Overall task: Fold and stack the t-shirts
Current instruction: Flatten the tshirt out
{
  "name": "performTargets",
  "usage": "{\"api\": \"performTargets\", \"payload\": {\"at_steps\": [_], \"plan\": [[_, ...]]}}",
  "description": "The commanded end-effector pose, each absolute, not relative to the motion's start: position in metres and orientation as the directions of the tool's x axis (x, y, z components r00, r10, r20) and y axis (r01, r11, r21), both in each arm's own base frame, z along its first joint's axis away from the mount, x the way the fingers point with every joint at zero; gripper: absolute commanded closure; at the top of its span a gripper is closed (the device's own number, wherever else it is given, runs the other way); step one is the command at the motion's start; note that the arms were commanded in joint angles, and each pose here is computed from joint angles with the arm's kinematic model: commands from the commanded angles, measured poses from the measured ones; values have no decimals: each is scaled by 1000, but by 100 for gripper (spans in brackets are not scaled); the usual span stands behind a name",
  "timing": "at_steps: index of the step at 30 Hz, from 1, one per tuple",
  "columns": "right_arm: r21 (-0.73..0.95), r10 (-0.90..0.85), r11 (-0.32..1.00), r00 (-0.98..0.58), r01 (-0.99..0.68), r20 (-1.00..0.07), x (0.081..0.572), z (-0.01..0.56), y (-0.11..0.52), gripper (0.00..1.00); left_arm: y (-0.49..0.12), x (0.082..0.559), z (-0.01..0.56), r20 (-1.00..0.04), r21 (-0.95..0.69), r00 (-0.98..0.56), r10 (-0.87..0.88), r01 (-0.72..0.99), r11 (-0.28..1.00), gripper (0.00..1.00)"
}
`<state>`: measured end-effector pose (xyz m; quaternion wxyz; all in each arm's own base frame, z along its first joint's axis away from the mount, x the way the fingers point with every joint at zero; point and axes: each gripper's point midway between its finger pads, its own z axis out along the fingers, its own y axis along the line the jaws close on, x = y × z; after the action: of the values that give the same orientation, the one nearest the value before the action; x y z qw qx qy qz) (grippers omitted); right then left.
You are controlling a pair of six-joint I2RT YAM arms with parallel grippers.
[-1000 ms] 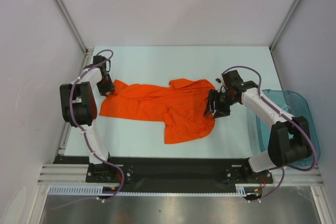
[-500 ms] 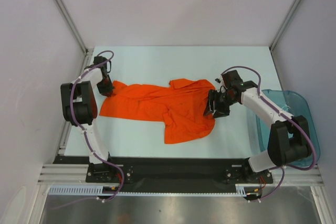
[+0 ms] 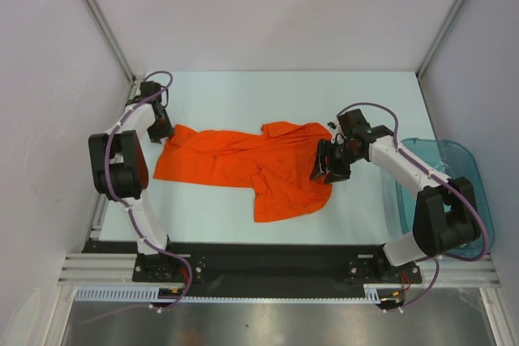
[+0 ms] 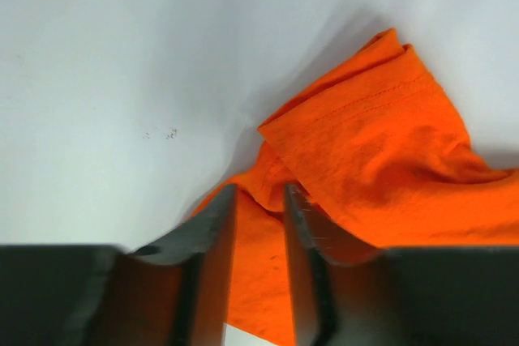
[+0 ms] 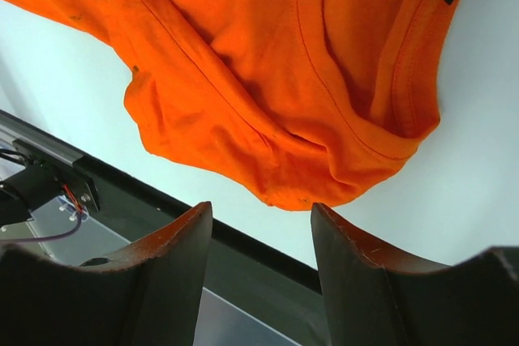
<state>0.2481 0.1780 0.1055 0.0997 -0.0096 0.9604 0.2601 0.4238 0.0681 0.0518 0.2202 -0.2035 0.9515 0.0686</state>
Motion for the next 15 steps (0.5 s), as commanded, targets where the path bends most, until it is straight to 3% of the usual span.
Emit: {"api": "performTargets", "payload": {"at_steps": [1,4,8,15], "plan": [[510,51,856,-970,-81,-238,258,116,183,42,69,432,66,-486,25,-804,-344,-407,913,58],[497,99,866,-961,-46,-260,275,116,181,41,68,434,70,-492,17,-802,-339,-398,917,54],[482,180,876,-939,18,-293,313,111,179,39,71,445,81,-532,20,-786,-316,-384,923,25],[534,351,830,-895,160,-277,380,94,142,34,53,475,75,-533,-63,-811,-243,-248,967,22]]}}
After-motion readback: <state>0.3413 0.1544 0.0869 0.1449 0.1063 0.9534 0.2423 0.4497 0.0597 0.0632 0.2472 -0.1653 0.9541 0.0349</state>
